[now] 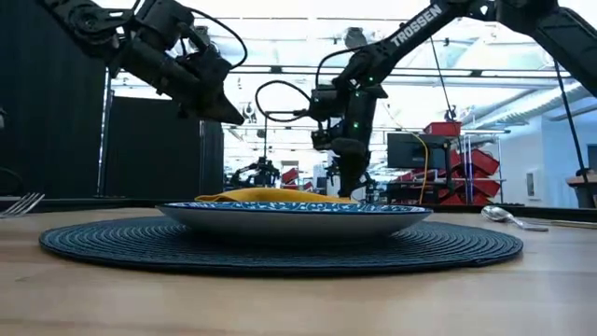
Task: Set table place
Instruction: Fold the yellow table napkin
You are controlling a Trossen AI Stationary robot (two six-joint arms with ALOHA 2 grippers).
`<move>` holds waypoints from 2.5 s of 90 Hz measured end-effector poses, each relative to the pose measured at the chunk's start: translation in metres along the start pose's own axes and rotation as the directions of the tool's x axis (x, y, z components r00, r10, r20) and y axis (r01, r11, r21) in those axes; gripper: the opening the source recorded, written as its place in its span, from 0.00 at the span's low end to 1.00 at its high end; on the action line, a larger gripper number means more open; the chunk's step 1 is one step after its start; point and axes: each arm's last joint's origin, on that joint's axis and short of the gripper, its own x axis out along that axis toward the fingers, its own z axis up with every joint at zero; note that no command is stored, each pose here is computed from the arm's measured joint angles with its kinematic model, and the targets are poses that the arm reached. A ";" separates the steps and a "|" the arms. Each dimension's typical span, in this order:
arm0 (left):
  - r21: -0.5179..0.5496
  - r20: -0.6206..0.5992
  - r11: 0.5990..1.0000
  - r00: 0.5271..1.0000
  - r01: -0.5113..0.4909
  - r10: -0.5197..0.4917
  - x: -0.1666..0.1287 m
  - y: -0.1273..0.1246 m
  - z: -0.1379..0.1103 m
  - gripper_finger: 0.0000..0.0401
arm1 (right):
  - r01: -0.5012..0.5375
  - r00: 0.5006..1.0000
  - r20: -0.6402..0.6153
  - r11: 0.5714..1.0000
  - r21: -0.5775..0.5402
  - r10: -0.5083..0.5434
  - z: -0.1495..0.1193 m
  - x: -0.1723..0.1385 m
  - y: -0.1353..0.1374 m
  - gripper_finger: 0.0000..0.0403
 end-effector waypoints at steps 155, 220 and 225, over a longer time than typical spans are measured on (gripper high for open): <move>-0.004 0.001 1.000 1.000 0.007 -0.007 0.000 -0.001 0.000 0.00 | -0.021 0.999 -0.038 0.997 -0.070 0.018 0.004 0.025 0.014 0.52; -0.003 0.001 1.000 1.000 0.007 -0.007 0.000 -0.001 0.000 0.00 | -0.019 0.999 -0.036 0.994 -0.105 0.015 0.004 0.025 0.014 0.05; -0.003 0.000 1.000 1.000 0.007 -0.007 0.000 -0.001 0.000 0.00 | -0.019 0.999 -0.037 0.993 -0.115 0.015 0.004 0.025 0.015 0.02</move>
